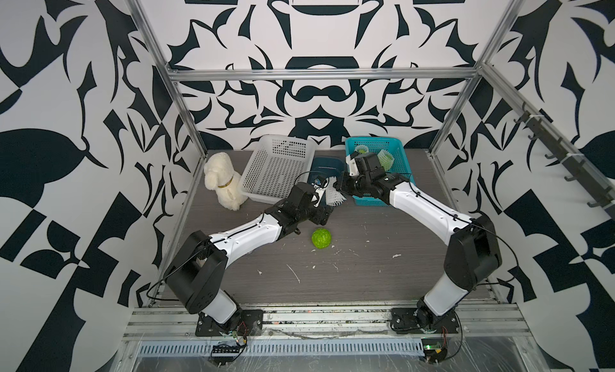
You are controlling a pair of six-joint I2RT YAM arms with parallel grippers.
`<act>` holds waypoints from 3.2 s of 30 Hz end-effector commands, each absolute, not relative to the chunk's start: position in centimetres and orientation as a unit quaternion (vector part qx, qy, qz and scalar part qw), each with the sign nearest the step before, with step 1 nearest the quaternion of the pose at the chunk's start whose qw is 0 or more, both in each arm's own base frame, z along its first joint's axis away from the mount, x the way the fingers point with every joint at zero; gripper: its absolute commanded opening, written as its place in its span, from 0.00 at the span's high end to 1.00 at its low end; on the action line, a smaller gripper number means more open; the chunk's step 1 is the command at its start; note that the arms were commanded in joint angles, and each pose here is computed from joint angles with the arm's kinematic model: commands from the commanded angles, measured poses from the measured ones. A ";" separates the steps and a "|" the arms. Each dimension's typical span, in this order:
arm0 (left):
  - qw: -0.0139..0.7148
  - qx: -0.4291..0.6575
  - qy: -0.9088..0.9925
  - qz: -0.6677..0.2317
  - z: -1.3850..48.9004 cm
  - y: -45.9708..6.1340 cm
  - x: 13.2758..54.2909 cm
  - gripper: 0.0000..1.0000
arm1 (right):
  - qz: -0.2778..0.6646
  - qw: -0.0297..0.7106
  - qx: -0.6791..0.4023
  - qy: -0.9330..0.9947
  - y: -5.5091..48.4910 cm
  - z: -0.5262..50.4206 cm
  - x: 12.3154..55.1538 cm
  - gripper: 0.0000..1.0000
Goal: Sleeve custard apples in foam nets
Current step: Pick up the foam net from the storage box, then open the foam net.
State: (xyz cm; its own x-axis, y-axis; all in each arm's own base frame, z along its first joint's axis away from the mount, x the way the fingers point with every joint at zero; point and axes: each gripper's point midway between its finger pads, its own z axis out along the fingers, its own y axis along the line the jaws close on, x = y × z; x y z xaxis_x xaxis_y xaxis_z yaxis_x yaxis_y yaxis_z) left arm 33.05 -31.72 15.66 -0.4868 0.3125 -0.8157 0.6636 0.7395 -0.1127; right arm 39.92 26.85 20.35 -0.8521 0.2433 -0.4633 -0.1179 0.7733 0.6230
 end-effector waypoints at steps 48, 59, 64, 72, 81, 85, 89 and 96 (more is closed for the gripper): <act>0.273 0.194 0.884 -0.325 17.3 -30.6 32.6 0.99 | 0.257 0.305 -0.214 0.892 28.4 19.8 34.7 0.34; 0.259 0.206 0.884 -0.329 17.3 -30.8 32.0 0.99 | 0.210 0.362 -0.191 0.888 27.1 20.8 37.0 0.40; 0.261 0.209 0.881 -0.335 17.6 -31.1 32.0 0.99 | 0.208 0.362 -0.193 0.888 27.0 20.5 36.9 0.40; 0.255 0.218 0.880 -0.337 17.5 -31.2 31.9 0.99 | 0.231 0.374 -0.206 0.874 28.1 20.2 37.3 0.48; 0.270 0.209 0.886 -0.315 17.5 -30.5 32.6 0.79 | 0.248 0.360 -0.213 0.874 28.6 19.6 37.1 0.99; 0.278 0.183 0.895 -0.297 17.3 -29.7 33.4 0.36 | 0.228 0.357 -0.181 0.887 27.4 19.2 37.1 1.00; 0.283 0.166 0.897 -0.298 17.8 -29.5 33.6 0.24 | 0.195 0.347 -0.127 0.909 25.6 18.2 37.3 1.00; 0.307 0.135 0.894 -0.295 18.4 -29.5 33.6 0.22 | 0.194 0.320 -0.026 0.927 24.5 16.8 37.4 1.00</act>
State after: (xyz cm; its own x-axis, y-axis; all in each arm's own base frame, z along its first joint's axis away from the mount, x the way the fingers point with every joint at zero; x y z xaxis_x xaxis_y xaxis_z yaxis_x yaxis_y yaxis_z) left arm 33.52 -29.51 17.23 -0.7910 0.1018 -0.6033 0.4387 0.7816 -0.4434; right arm 37.08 25.34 16.10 -0.7850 -0.0408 -0.6181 -0.2825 0.9116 0.2986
